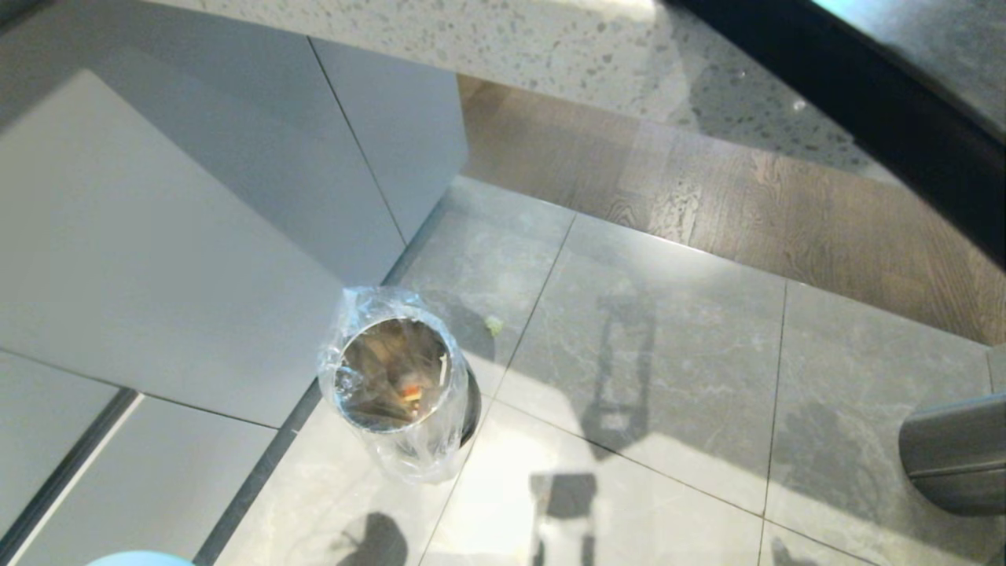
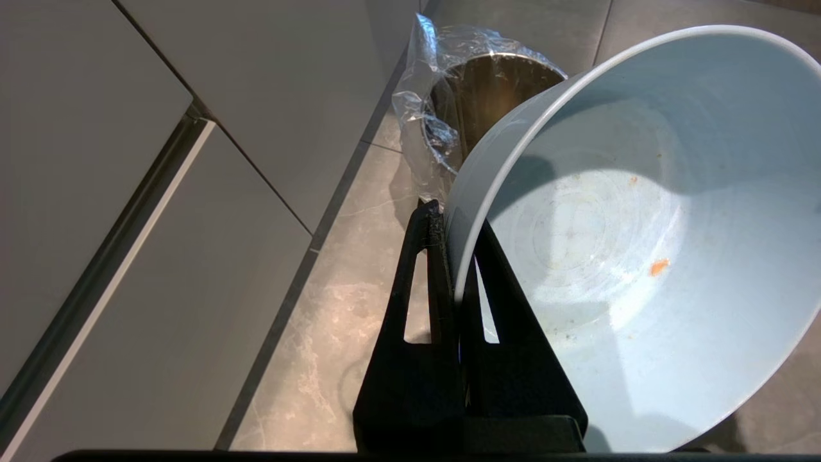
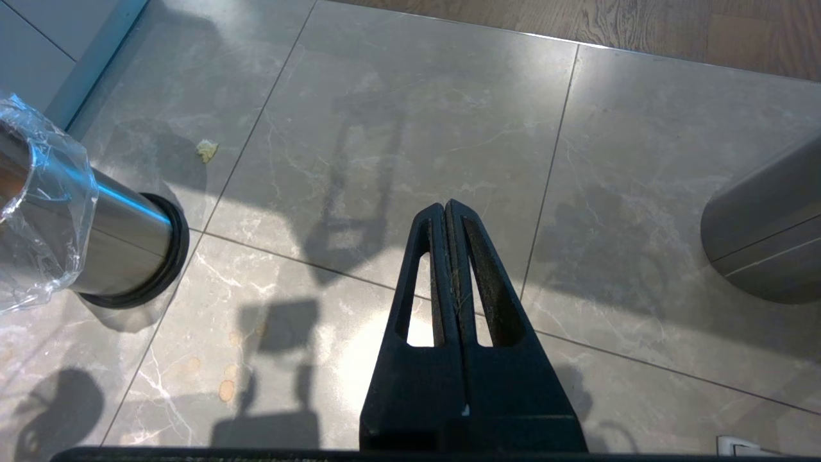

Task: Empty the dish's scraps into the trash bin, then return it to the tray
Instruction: Put the bowl back to the table

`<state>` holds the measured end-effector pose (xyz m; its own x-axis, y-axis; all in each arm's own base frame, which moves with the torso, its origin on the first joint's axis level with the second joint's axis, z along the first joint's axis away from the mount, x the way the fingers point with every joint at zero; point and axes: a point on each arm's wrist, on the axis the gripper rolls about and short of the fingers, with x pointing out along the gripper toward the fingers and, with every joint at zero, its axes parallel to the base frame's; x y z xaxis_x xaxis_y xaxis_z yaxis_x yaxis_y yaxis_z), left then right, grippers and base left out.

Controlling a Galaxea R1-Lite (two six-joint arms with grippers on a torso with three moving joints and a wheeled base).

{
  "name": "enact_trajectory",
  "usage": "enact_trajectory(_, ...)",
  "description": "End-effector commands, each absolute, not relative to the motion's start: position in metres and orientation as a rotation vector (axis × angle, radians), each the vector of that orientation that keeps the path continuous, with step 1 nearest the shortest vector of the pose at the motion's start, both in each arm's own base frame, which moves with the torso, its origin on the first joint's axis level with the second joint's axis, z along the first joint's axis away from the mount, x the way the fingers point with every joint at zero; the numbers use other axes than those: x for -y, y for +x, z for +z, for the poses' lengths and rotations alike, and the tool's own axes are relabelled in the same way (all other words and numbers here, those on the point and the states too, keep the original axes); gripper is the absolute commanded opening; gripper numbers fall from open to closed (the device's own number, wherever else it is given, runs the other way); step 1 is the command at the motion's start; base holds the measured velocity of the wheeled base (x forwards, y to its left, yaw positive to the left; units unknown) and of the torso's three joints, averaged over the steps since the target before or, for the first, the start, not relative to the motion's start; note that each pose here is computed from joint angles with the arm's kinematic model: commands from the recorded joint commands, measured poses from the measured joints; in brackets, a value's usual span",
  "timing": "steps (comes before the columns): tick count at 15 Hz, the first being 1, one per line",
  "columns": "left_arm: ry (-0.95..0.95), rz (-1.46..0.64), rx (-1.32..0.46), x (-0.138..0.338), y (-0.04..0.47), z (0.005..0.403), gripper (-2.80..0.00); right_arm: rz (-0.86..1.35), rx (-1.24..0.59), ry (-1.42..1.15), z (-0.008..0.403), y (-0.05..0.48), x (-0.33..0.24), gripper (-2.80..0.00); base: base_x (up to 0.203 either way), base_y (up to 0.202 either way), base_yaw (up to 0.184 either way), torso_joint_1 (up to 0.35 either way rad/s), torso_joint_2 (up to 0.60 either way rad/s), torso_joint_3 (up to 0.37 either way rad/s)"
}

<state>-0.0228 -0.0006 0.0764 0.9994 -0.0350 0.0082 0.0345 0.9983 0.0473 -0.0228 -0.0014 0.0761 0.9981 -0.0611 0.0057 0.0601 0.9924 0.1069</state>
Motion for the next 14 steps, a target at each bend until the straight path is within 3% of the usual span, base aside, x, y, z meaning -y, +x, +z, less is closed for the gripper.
enact_trajectory(1, 0.048, -0.035, 0.010, 0.0006, -0.0228, 0.0764, -2.80, -0.061, 0.009, 0.108, 0.0761, -0.0228, 0.0014, -2.80, 0.000, 0.000, 0.000, 0.000, 0.00, 0.000)
enact_trajectory(14, 0.047, -0.035, 0.009, 0.0006, -0.0227, 0.0764, -2.80, -0.061, 0.010, 0.108, 0.0761, -0.0228, 0.0014, -2.80, 0.000, 0.000, 0.000, 0.000, 0.00, 0.000)
